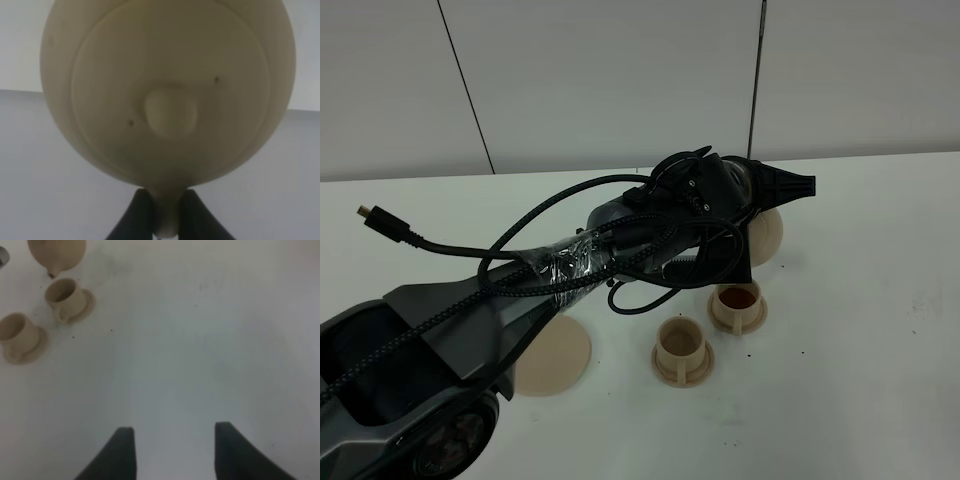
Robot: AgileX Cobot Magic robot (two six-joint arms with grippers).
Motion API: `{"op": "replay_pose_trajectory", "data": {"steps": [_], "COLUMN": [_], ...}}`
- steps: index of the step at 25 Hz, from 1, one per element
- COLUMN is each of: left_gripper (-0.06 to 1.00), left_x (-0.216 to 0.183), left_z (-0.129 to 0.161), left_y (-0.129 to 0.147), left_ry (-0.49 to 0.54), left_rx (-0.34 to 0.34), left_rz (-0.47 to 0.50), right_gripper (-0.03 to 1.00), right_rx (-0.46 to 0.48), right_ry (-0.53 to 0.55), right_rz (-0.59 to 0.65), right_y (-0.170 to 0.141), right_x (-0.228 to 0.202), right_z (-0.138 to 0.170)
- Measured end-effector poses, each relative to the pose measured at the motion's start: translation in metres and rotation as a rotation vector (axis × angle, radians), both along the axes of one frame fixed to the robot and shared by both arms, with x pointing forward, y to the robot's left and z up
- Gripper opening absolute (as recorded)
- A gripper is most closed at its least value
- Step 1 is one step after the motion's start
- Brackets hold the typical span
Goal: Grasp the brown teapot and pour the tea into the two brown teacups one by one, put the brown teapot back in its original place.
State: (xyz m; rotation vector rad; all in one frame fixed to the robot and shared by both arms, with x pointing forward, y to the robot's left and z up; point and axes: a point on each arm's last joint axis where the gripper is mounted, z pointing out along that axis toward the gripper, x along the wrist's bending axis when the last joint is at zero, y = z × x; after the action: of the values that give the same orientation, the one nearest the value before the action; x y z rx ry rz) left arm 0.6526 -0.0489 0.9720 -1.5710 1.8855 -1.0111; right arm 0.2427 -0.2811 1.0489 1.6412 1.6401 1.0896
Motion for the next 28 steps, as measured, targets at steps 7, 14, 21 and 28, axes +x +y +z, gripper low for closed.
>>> {"op": "replay_pose_trajectory", "data": {"steps": [7, 14, 21, 28], "left_gripper": [0.17, 0.17, 0.17, 0.17], "left_x": [0.0, 0.0003, 0.0009, 0.0018], "left_z": [0.0, 0.0003, -0.0018, -0.0045], "left_y": [0.0, 0.0002, 0.0002, -0.0013], "left_ry": [0.0, -0.005, -0.011, -0.02], "left_rx": [0.0, 0.006, 0.018, 0.02], "left_rz": [0.0, -0.002, -0.006, -0.019], "right_gripper": [0.36, 0.36, 0.36, 0.36], "right_rx": [0.0, 0.0, 0.0, 0.0], "right_ry": [0.0, 0.0, 0.0, 0.0], "right_rz": [0.0, 0.0, 0.0, 0.0], "right_y": [0.0, 0.0, 0.0, 0.0], "right_x": [0.0, 0.0, 0.0, 0.0], "right_z": [0.0, 0.0, 0.0, 0.0]}}
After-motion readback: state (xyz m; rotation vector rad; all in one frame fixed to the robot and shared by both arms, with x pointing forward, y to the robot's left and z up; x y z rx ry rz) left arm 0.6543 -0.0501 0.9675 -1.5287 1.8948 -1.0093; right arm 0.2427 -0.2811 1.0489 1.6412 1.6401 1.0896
